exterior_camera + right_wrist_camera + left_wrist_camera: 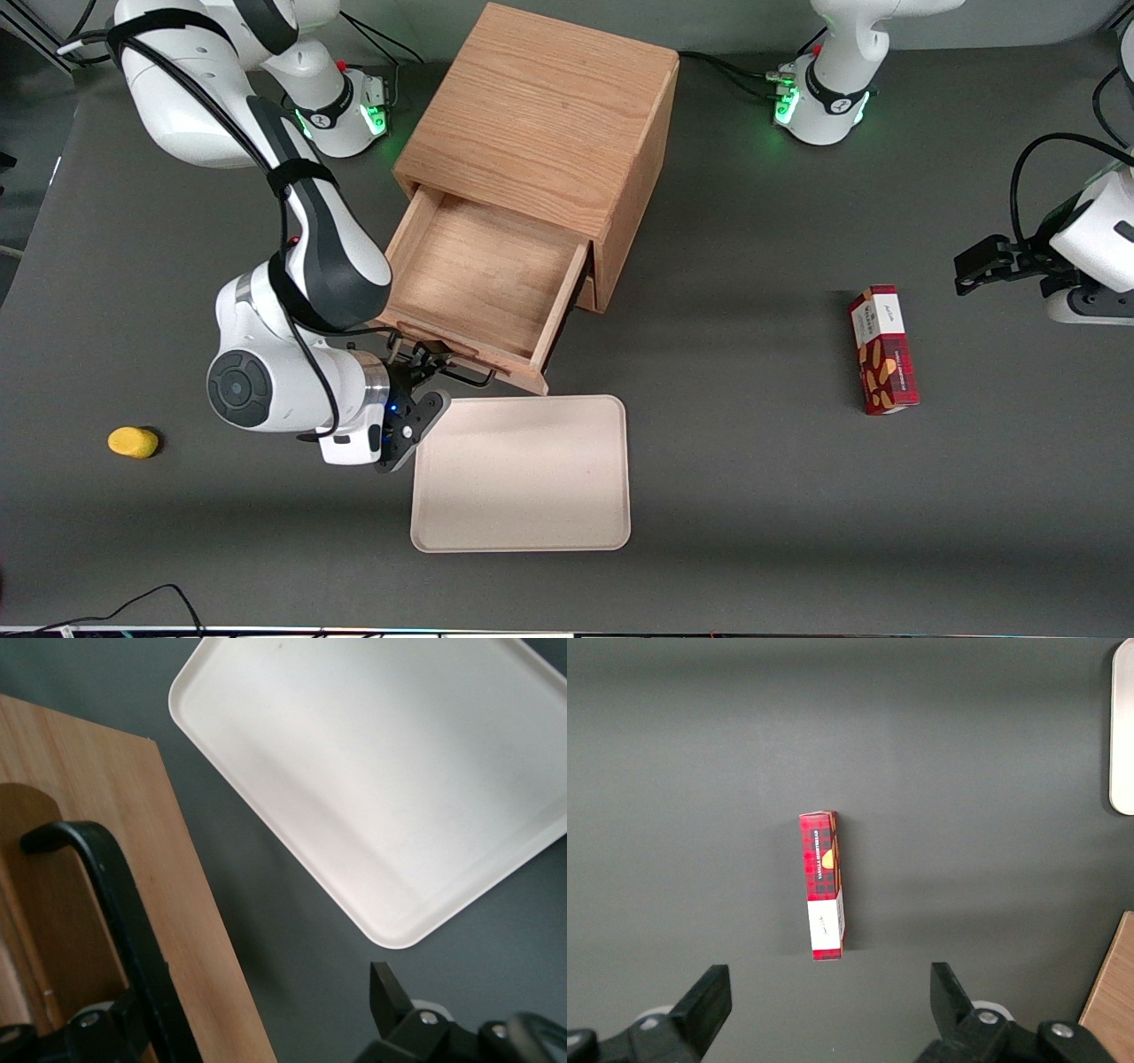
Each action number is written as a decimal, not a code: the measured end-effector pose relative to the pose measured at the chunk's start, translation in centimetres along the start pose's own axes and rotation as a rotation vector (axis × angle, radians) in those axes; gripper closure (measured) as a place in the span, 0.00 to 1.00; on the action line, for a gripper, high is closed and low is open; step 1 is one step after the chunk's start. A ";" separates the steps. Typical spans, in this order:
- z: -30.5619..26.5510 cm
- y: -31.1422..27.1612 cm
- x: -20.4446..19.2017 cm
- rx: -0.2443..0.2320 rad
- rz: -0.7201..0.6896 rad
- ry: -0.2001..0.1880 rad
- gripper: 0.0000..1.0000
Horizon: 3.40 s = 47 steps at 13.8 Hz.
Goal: Close top drawer
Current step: 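Push the drawer front with the right gripper into the cabinet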
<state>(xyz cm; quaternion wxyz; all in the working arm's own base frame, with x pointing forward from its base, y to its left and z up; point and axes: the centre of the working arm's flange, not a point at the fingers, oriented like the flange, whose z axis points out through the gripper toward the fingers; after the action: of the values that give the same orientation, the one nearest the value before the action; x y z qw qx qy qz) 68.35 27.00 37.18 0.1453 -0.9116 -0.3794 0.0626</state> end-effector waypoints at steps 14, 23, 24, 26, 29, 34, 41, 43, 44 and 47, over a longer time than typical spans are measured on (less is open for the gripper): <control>-0.1 -2.4 -1.8 0.004 0.019 -0.024 0.00; 0.5 -4.6 -1.5 0.021 0.069 -0.033 0.00; 0.5 -5.0 -1.4 0.024 0.073 -0.033 0.00; 0.7 -5.5 -1.4 0.024 0.080 -0.027 0.00; 0.8 -5.9 -1.6 0.023 0.091 -0.030 0.00; 0.8 -6.3 -1.9 0.008 0.089 -0.029 0.00; 1.2 -7.1 -2.4 0.004 0.076 -0.049 0.00; 1.3 -7.6 -2.5 0.004 0.076 -0.055 0.00; 1.4 -7.8 -2.6 0.004 0.078 -0.058 0.00; 1.6 -8.4 -2.9 0.005 0.077 -0.067 0.00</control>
<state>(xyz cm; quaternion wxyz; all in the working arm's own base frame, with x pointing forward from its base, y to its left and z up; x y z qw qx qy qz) 60.29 30.96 38.32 0.1325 -0.9225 -0.3487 0.0995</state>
